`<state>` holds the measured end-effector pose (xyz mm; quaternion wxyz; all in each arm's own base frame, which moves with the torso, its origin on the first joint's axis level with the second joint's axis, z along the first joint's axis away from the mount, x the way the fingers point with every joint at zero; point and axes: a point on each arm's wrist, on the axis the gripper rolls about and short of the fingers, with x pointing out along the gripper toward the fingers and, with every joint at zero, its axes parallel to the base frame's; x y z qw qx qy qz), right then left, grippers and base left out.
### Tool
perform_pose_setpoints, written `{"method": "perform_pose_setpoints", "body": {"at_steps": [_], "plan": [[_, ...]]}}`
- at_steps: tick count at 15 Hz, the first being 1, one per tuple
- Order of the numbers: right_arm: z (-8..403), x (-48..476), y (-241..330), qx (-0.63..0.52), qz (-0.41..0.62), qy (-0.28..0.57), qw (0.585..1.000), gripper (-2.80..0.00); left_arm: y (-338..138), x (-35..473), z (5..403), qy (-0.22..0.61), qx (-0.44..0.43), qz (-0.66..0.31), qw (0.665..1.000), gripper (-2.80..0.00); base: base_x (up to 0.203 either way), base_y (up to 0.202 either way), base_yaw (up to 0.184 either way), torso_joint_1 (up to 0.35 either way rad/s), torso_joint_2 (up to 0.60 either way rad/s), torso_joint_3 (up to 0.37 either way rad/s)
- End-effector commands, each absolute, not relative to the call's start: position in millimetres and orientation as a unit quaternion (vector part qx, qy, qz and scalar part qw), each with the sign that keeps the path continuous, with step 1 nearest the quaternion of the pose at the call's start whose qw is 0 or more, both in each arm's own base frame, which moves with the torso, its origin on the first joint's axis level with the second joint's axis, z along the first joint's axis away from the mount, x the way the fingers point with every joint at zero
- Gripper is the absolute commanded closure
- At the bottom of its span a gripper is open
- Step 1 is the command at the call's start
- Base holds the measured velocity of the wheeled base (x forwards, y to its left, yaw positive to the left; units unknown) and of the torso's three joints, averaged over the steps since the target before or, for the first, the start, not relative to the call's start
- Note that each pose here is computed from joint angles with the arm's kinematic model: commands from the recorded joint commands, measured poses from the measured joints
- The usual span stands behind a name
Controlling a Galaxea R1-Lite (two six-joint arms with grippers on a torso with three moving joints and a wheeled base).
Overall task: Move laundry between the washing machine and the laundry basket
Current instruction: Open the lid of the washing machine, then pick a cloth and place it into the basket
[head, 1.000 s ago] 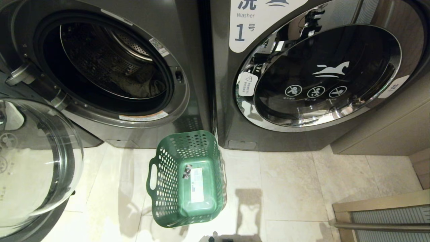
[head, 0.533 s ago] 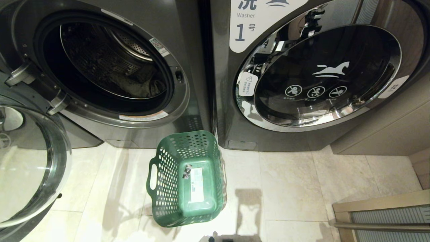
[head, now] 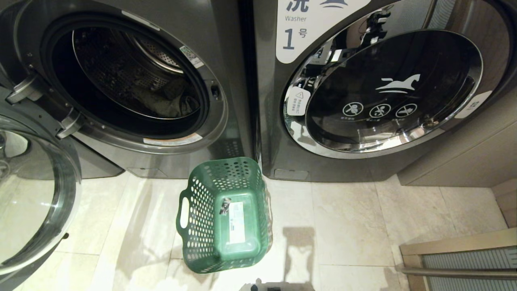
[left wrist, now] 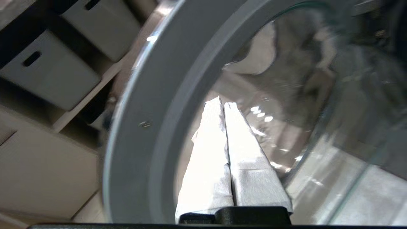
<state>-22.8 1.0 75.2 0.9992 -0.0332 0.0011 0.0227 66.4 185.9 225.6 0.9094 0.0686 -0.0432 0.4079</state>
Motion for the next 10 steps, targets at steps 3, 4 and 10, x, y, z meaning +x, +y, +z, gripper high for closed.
{"method": "perform_pose_setpoints", "body": {"at_steps": [3,4,10], "plan": [[75.2,-22.7,1.0,-0.034,0.023,0.002,0.999,0.0,136.8,90.6,235.9,-0.086,0.08,0.301,0.947,0.0,0.0,0.0,0.0,0.0,0.0,0.0],[75.2,-22.7,1.0,-0.034,0.023,0.002,0.999,0.0,122.3,99.8,234.5,-0.091,0.075,0.257,0.959,0.0,0.0,0.0,0.0,0.0,0.0,0.0],[75.2,-22.7,1.0,-0.034,0.023,0.001,0.999,0.0,61.2,116.2,234.0,-0.113,0.053,0.097,0.987,0.0,0.0,0.0,0.0,0.0,0.0,0.0]]}}
